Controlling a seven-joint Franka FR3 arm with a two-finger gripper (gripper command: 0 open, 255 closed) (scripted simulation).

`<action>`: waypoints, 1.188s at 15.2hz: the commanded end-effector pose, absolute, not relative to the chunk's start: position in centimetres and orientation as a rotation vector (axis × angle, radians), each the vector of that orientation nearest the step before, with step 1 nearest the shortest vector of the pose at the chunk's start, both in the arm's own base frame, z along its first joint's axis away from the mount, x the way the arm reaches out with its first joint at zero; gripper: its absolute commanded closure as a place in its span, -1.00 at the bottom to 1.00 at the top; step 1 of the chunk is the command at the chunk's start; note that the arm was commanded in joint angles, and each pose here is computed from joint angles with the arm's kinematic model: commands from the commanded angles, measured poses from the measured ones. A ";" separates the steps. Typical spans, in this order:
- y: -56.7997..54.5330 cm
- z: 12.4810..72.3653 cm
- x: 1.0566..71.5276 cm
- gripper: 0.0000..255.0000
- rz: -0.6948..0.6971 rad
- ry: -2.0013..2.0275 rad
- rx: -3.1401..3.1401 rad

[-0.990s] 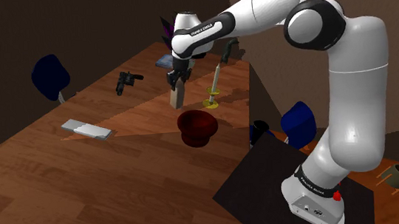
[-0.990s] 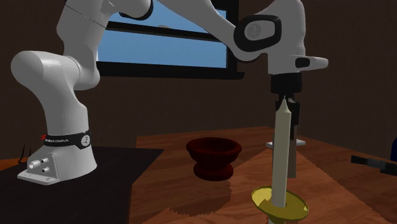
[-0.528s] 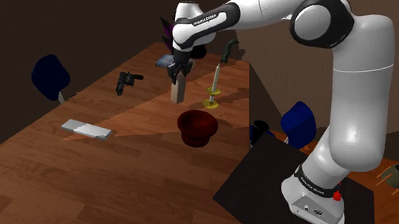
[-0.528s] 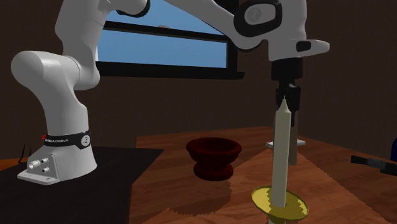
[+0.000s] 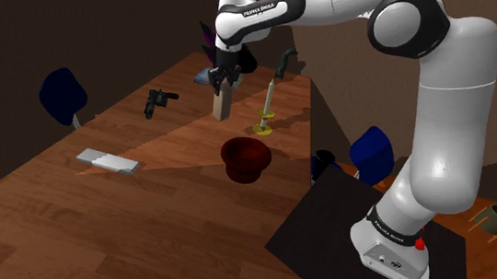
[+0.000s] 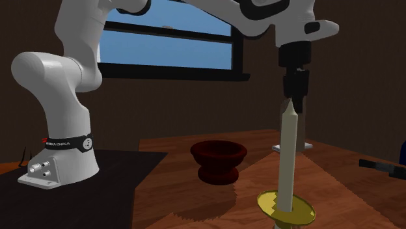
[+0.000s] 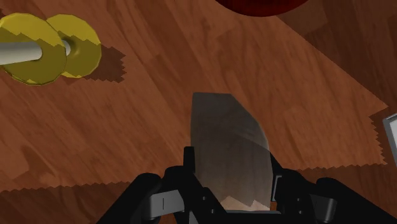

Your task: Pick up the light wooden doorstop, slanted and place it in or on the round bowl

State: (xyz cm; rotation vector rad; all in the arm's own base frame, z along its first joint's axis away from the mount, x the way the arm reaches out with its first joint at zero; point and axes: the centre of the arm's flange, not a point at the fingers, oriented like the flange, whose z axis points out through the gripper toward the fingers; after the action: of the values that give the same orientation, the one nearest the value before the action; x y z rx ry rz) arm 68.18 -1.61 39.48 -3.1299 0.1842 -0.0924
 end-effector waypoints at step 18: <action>2.3 46.8 57.2 1.00 -0.093 0.184 -3.130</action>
State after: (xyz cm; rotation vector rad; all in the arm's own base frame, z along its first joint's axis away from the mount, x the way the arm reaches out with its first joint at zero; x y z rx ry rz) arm 58.64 1.75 46.79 -3.1297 0.1829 -0.0912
